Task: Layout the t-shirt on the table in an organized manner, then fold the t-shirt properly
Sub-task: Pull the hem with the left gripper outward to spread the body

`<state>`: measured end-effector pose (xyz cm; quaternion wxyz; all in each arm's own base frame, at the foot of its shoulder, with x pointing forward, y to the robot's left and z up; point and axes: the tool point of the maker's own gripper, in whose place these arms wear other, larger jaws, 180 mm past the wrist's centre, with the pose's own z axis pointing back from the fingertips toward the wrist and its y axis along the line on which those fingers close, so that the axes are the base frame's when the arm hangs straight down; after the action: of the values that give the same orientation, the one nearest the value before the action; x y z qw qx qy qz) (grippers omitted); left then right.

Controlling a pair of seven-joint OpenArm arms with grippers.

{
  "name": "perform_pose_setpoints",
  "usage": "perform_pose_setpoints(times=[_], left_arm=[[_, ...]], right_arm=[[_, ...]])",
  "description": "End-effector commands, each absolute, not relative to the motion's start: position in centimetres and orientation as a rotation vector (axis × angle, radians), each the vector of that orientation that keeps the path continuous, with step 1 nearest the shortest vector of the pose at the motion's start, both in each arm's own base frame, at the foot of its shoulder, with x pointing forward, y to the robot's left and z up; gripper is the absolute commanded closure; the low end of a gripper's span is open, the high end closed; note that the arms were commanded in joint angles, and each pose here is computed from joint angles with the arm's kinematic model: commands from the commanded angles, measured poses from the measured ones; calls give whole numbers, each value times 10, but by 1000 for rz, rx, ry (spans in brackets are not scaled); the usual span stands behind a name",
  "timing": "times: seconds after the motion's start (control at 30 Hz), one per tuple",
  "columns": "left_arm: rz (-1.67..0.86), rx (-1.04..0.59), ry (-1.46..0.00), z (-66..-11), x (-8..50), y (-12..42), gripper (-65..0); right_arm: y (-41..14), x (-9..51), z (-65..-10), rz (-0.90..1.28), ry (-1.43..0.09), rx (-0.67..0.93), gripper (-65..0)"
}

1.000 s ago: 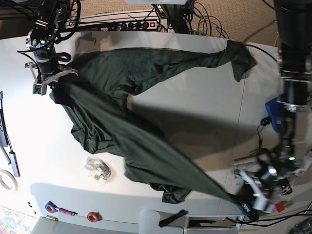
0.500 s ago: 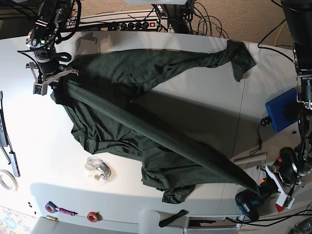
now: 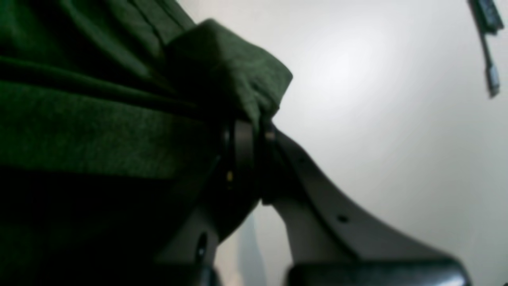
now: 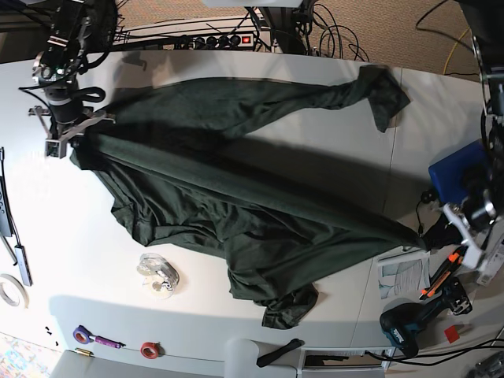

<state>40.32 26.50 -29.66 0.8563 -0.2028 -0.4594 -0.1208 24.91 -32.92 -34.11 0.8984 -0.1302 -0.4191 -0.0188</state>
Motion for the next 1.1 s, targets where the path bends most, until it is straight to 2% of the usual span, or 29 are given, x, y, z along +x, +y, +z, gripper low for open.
perform_pose_setpoints(times=[0.0,0.2,0.43,0.53,0.77,1.0,1.03,1.07], left_arm=[[-234,-422,-1049,-268,410,281,0],[-108,-513,-1008,-275,380,301,0],[-112,-710,-848,-300,335,275,0],[-93,-782,-833,-301,325,267,0],[-101,-810,-904,-287,345,255,0],[-202,-666,-932,-299,376,236,0],[-228,-634,-927,-303,379,234,-57],[-253,-603,-919,-308,380,232,-143]], right_arm=[[-337,255,-326,-23,-904,-305,0],[-342,249,-331,-17,-841,-315,0],[-334,236,-347,48,-725,-282,0],[-335,232,-350,52,-691,-283,0],[-336,231,-351,50,-682,-284,0],[-336,229,-353,48,-667,-284,0],[-337,229,-353,48,-666,-284,0],[-337,228,-353,48,-663,-284,0]])
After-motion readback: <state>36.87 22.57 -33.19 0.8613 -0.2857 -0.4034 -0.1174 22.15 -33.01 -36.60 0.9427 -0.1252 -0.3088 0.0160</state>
